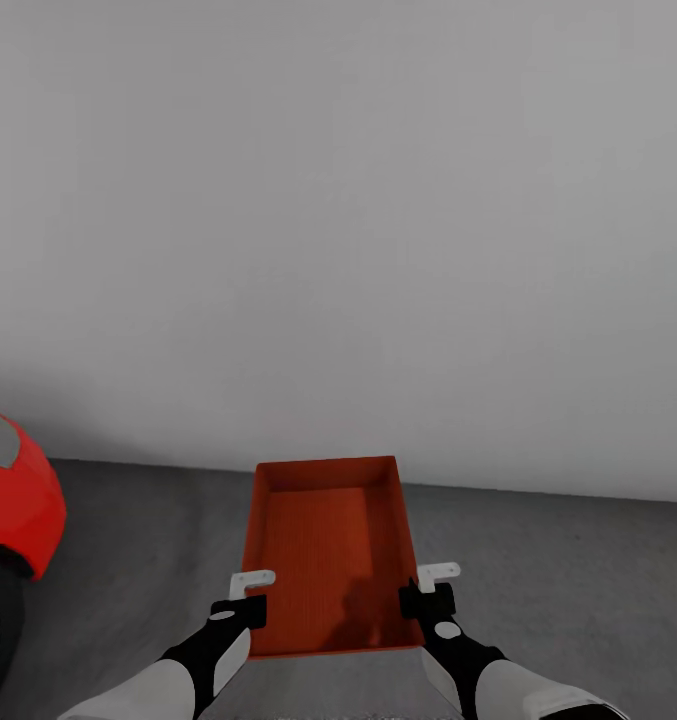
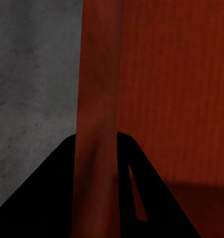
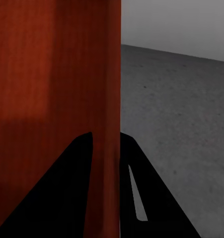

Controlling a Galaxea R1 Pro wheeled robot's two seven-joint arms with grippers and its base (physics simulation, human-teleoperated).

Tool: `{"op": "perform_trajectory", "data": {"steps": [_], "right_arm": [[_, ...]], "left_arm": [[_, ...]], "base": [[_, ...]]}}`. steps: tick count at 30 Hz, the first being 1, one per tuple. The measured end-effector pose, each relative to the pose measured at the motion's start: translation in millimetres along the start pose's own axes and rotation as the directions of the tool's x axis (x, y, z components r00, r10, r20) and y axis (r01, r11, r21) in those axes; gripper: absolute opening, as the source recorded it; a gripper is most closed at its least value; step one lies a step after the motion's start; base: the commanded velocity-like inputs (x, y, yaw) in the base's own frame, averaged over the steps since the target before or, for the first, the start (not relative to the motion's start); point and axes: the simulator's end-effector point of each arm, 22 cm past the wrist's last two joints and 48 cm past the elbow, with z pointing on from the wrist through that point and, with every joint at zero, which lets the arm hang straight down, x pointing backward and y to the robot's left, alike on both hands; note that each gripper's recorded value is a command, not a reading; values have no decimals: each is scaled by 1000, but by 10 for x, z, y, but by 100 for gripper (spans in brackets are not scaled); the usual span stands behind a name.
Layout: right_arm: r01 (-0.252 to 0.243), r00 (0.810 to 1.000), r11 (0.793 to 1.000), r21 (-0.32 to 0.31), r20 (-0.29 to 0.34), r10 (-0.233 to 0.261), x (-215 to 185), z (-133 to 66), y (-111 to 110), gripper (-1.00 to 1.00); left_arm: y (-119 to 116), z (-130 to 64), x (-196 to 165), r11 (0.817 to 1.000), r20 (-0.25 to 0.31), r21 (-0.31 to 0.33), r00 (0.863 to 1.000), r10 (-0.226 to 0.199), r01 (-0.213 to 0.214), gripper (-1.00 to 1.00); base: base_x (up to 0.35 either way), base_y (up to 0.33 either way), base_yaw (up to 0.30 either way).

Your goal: Move the two storage containers from the living room to the garage. In the garage, place one container on the floor and stack the other container on top of it (either order is fine).

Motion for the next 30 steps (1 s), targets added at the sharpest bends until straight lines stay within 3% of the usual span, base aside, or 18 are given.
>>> {"op": "perform_trajectory", "data": {"steps": [30], "right_arm": [[1, 999, 1000, -5, -46, -1, 257, 69, 29, -100]], "left_arm": [[11, 113, 236, 1000, -46, -4, 999, 4, -4, -100]], "base": [[0, 0, 0]]}}
